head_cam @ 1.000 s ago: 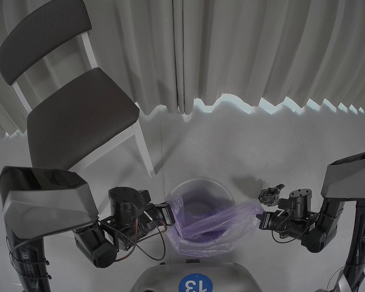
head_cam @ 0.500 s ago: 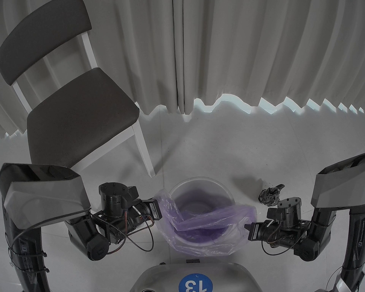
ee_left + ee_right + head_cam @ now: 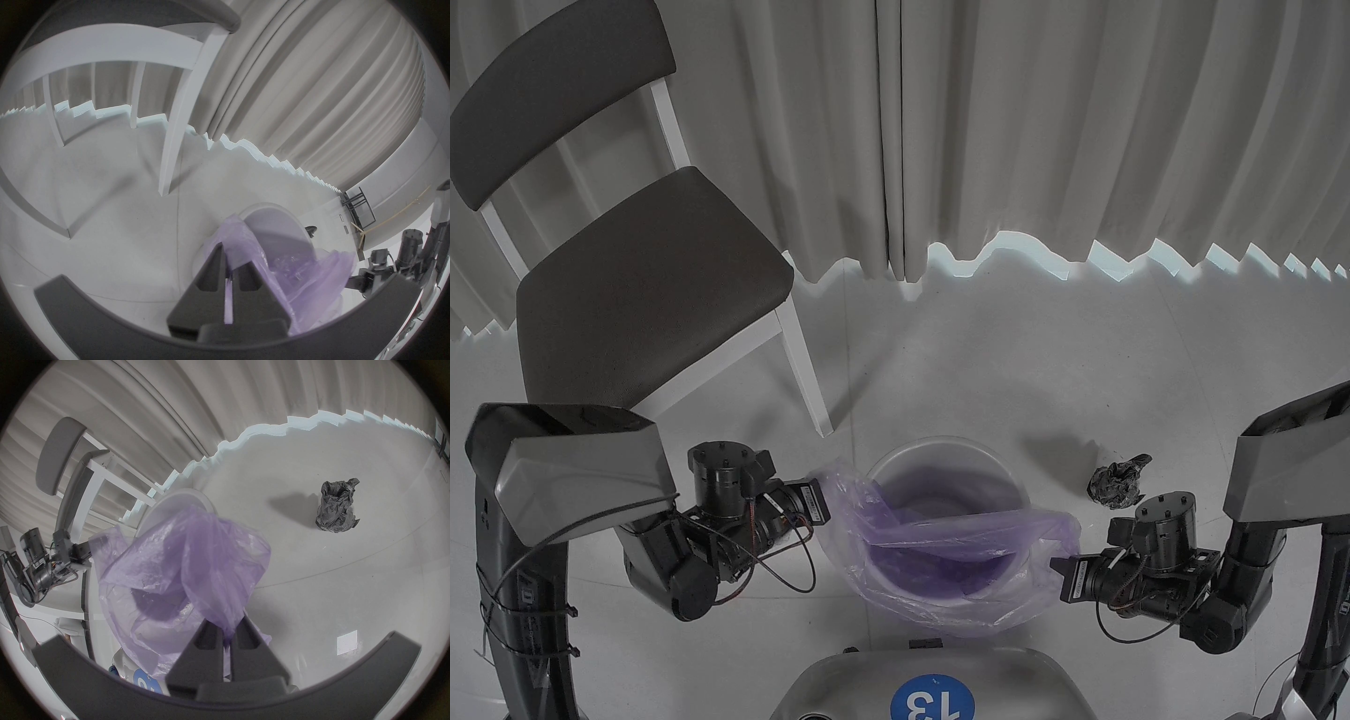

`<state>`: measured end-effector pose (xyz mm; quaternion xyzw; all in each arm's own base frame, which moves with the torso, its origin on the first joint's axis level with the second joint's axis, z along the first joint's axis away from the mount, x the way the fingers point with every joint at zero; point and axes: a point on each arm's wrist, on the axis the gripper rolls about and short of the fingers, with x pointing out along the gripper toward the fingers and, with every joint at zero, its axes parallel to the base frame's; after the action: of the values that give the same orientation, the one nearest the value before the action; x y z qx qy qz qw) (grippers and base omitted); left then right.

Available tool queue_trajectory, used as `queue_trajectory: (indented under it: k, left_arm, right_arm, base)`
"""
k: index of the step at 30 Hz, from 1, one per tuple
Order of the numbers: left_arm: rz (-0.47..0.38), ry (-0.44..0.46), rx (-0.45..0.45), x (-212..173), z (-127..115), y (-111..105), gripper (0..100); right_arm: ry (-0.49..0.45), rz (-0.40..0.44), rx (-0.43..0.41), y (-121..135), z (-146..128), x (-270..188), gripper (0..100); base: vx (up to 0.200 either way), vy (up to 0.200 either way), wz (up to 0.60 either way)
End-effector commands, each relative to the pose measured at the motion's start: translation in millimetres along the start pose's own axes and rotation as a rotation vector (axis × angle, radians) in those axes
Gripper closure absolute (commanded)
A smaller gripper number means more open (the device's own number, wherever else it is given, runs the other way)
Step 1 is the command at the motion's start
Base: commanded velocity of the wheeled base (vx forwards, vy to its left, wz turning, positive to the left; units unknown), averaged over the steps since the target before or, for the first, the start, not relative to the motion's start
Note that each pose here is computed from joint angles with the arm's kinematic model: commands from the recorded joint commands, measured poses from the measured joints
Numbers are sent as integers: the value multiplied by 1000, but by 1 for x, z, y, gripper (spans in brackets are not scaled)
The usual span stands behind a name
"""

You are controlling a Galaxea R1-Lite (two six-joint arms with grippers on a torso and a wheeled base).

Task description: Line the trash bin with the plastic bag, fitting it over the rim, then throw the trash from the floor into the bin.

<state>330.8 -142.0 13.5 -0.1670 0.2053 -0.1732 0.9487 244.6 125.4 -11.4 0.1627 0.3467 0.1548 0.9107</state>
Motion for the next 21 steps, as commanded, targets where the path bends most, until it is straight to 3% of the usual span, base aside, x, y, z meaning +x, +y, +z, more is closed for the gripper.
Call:
queue_trajectory:
  k: [1, 8, 12, 21]
  left_arm:
    - [23, -33, -15, -11, 17, 10, 100]
    - [10, -15, -18, -14, 15, 13, 100]
    - [-34, 45, 3, -9, -8, -8, 100]
    - [-52, 47, 7, -10, -12, -20, 100]
  right_arm:
    - [-21, 51, -25, 15, 3, -18, 100]
    - [4, 46, -56, 24, -9, -18, 100]
    - [20, -26, -52, 2, -9, -8, 100]
    - [3, -83, -13, -35, 6, 1, 100]
  base:
    - [0, 0, 0]
    - [0, 0, 0]
    - [0, 0, 0]
    - [0, 0, 0]
